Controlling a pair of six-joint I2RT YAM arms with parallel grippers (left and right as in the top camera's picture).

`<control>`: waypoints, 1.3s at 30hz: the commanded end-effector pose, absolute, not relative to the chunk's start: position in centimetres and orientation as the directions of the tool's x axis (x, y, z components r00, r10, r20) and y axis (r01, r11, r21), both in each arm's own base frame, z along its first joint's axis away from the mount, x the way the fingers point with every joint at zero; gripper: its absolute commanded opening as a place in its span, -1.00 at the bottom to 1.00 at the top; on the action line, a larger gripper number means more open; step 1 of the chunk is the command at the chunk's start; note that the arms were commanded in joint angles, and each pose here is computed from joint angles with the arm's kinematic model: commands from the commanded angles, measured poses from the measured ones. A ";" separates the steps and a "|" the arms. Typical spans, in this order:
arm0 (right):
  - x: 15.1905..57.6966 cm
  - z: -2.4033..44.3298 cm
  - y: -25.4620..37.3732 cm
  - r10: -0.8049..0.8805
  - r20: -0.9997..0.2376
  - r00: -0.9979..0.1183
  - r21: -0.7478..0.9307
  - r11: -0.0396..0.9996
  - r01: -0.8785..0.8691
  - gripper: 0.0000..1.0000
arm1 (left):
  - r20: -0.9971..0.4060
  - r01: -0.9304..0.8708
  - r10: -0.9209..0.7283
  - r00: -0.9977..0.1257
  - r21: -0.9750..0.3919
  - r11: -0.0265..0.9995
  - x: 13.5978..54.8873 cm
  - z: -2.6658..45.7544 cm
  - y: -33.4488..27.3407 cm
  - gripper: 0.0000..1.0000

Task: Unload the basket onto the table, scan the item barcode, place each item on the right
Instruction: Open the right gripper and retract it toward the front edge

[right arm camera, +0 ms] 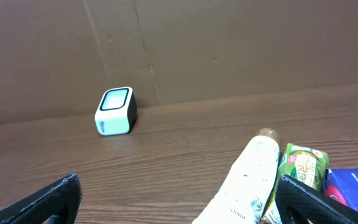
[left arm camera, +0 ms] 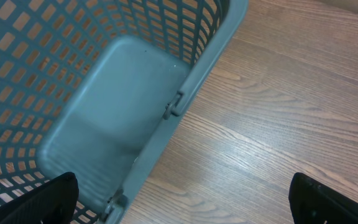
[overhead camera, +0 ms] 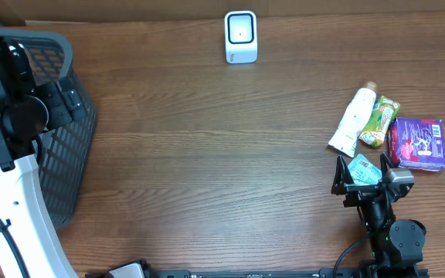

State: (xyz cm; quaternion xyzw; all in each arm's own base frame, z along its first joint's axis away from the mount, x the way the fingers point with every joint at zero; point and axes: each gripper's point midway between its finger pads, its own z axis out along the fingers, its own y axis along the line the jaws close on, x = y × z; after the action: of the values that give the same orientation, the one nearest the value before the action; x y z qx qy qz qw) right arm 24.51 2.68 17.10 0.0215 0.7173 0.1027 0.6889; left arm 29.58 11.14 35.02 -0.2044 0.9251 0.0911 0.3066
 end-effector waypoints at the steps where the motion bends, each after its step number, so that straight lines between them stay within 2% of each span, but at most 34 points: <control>1: 24.5 17.0 2.7 0.166 -0.985 -0.042 0.170 0.979 -0.111 1.00 | -0.617 -0.442 -0.331 -0.714 0.031 0.897 29.7 35.5 11.2 0.99; 34: 24.5 17.0 2.7 0.166 -0.985 -0.043 0.170 0.979 -0.111 1.00 | -0.618 -0.442 -0.331 -0.713 0.031 0.896 29.6 35.6 11.2 0.99; 39: 24.5 17.0 2.7 0.166 -0.985 -0.043 0.170 0.979 -0.111 1.00 | -0.667 -0.460 -0.317 -0.674 0.043 0.887 28.1 37.0 11.2 0.99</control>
State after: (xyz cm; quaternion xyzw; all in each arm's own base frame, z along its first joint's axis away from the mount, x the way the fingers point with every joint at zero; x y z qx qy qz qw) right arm 24.51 2.67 17.07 0.0207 0.7177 0.1016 0.6886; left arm 29.42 11.16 35.19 -0.2050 0.9240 0.0933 0.3091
